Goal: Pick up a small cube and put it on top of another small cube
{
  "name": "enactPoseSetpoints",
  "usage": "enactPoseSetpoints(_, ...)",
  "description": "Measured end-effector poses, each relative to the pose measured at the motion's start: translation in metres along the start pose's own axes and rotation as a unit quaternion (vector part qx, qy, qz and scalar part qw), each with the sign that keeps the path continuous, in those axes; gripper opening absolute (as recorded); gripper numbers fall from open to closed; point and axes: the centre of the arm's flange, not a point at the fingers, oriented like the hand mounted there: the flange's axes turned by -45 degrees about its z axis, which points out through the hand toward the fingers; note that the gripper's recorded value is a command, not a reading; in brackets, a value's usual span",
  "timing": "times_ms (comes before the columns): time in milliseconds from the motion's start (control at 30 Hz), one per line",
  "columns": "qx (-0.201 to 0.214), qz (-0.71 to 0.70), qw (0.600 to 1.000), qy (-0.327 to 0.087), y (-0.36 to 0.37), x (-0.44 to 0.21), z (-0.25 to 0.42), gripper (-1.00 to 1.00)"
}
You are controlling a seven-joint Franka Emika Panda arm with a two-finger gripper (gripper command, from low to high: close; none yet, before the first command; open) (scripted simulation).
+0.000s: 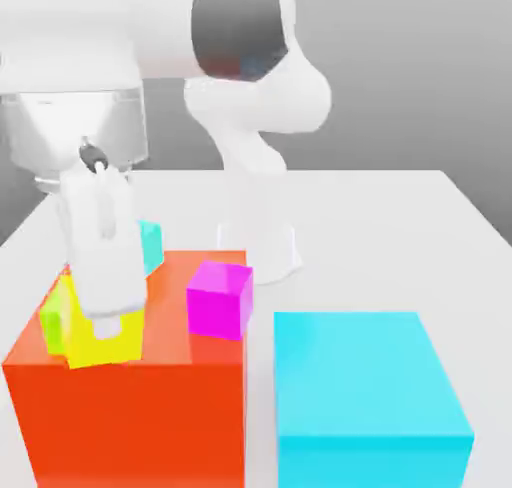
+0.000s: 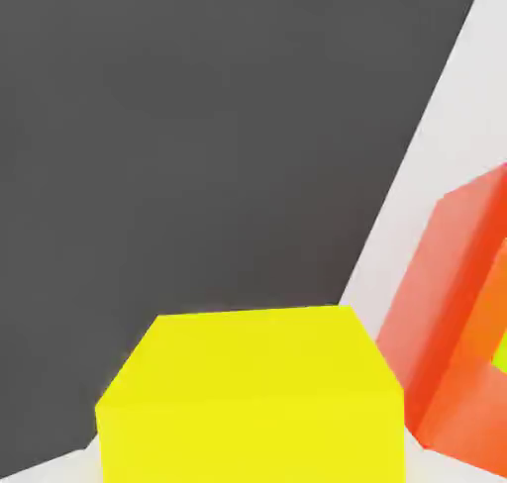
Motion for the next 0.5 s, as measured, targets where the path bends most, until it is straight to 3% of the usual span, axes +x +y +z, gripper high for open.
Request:
enactPoseSetpoints(367, -0.058, 0.041, 0.997, -0.006, 0.04, -0.087, -0.04, -1.0)
enactPoseSetpoints(500, -0.071, 0.067, 0.995, -0.002, 0.052, -0.092, -0.006, -1.0)
